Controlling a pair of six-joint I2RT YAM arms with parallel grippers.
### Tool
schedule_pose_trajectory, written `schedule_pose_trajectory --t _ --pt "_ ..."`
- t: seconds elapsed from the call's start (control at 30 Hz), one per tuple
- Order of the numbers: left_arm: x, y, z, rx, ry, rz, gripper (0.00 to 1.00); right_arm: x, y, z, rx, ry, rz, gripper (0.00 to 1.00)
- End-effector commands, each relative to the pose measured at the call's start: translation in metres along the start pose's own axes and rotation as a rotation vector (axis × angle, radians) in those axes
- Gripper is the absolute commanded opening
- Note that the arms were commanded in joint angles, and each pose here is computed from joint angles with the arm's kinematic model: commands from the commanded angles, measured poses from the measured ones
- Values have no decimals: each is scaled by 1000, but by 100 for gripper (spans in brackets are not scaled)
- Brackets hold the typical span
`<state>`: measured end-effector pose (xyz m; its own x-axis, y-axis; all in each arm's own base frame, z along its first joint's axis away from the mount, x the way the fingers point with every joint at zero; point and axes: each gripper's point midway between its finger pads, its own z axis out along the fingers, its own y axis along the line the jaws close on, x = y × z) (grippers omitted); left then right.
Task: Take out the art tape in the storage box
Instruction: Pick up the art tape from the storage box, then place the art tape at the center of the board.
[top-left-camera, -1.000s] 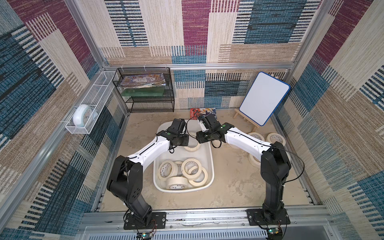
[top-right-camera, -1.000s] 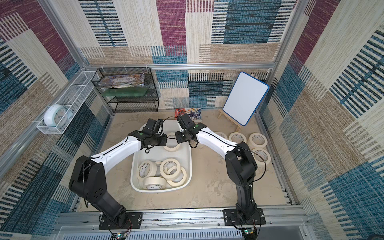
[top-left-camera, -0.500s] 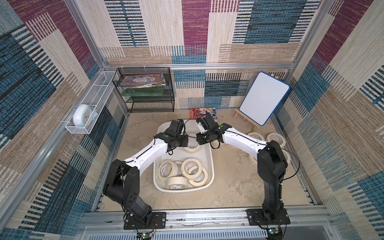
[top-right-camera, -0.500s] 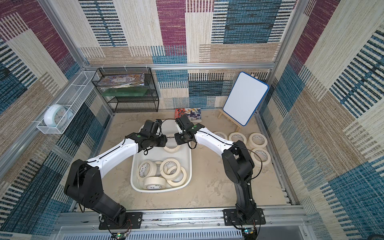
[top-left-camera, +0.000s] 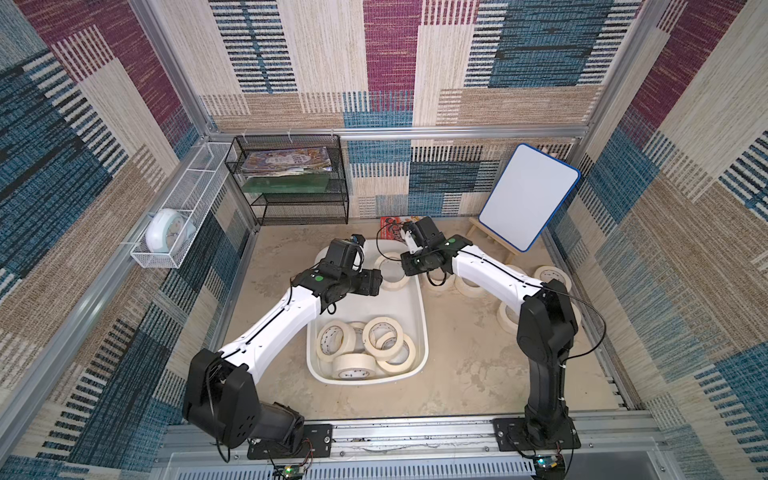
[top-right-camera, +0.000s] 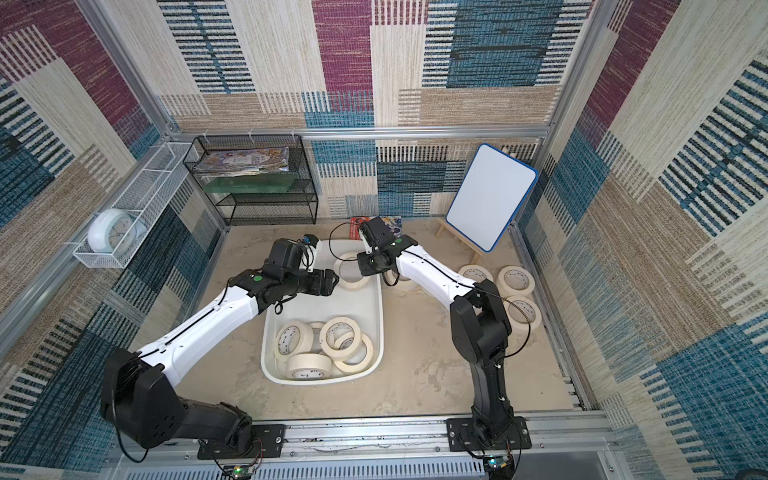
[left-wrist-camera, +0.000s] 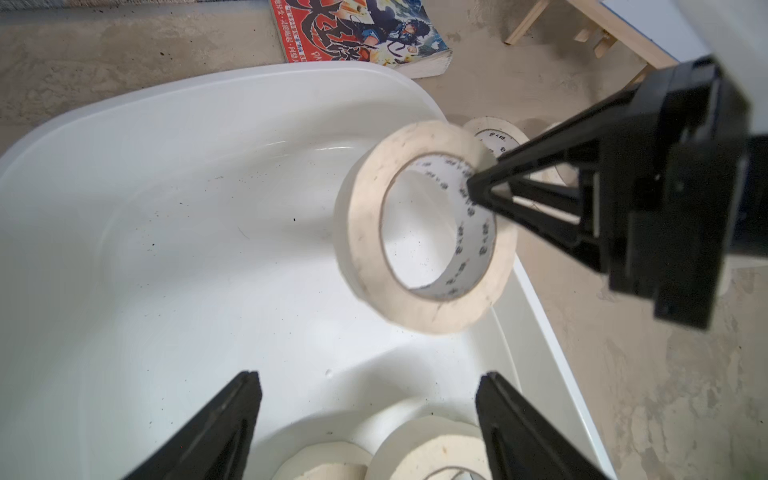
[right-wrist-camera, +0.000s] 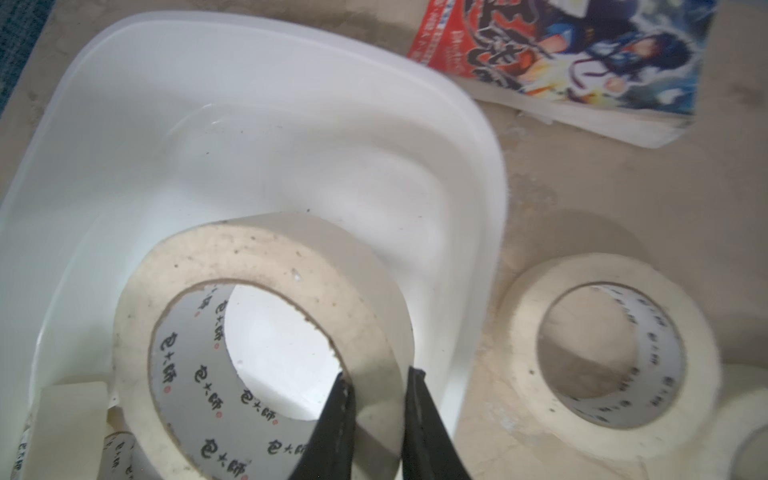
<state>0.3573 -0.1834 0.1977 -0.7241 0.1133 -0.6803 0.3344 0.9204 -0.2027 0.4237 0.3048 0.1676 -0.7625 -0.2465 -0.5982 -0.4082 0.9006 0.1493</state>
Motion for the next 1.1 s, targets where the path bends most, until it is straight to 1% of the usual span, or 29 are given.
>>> schedule_pose_trajectory --t 0.0,0.1,0.17,0.23,0.33,0.43,0.57,0.73,0.87,1.07 --pt "19 -2 -13 26 37 36 87 -7 -14 -31 26 -21 -9 0" --pt "31 -9 -16 82 51 40 87 5 -38 -59 71 -7 12 0" --pt "38 -13 -13 112 71 44 86 21 -59 -75 119 -1 57 0" --pt "47 -16 -8 143 97 39 86 40 -82 -89 184 -1 114 0" --pt "59 -25 4 207 131 18 86 75 -116 -110 246 10 217 0" --pt "68 -30 14 254 160 -6 85 115 -147 -117 309 31 314 0" --pt "78 -31 24 268 197 -17 84 154 -160 -106 322 88 381 0" --pt "87 -23 25 214 230 0 84 184 -165 -80 317 141 427 0" --pt "95 -18 26 187 244 3 84 203 -178 -64 342 182 449 0" --pt "101 -14 28 166 251 -7 84 209 -197 -54 378 158 478 0"
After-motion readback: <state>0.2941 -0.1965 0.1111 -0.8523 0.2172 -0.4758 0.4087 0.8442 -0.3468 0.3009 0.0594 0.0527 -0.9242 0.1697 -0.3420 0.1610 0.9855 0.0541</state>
